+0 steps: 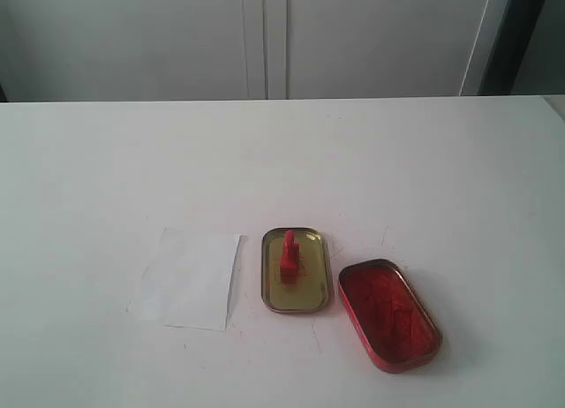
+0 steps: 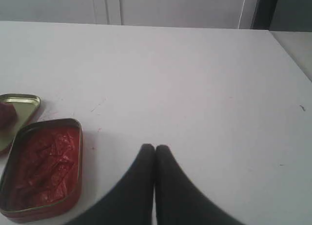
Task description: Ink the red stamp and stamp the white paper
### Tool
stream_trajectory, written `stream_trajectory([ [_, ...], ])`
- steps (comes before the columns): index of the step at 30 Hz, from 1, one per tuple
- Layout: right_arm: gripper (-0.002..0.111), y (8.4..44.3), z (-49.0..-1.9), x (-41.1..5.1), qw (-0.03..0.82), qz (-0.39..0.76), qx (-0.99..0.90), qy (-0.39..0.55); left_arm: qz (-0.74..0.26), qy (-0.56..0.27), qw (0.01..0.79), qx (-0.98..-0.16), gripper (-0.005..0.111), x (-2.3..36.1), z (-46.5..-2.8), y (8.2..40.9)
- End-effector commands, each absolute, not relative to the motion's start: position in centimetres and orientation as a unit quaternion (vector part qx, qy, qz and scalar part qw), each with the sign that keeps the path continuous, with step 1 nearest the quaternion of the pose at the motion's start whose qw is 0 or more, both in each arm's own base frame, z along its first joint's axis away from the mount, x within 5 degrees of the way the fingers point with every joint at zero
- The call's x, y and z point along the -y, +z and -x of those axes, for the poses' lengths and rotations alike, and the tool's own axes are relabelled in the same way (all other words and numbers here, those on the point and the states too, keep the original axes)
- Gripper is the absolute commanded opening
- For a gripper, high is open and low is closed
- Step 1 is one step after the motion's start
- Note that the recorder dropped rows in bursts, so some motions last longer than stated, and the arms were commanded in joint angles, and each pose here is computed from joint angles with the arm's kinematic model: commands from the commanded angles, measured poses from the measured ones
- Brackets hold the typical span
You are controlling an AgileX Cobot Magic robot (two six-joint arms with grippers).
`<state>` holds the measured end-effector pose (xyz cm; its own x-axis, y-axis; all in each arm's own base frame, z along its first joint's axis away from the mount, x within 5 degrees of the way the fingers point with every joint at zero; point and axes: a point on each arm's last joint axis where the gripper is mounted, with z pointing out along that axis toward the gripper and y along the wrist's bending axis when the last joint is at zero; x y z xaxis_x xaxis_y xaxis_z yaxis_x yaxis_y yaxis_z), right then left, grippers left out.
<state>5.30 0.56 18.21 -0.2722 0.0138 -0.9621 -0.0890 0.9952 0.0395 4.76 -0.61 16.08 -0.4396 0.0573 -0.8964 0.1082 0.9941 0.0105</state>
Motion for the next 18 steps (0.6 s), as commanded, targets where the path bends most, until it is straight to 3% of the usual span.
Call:
stream_trajectory([
  [1,0.0,18.2,-5.3,-0.6,0.607,0.017,-0.793,0.046,-0.048,-0.024,0.518,-0.853,0.0,0.6,-4.7,15.7],
  [18,0.0,21.8,-5.5,-0.5,0.753,0.01,-0.655,0.052,-0.048,-0.024,0.518,-0.853,0.0,0.6,-4.7,15.7],
])
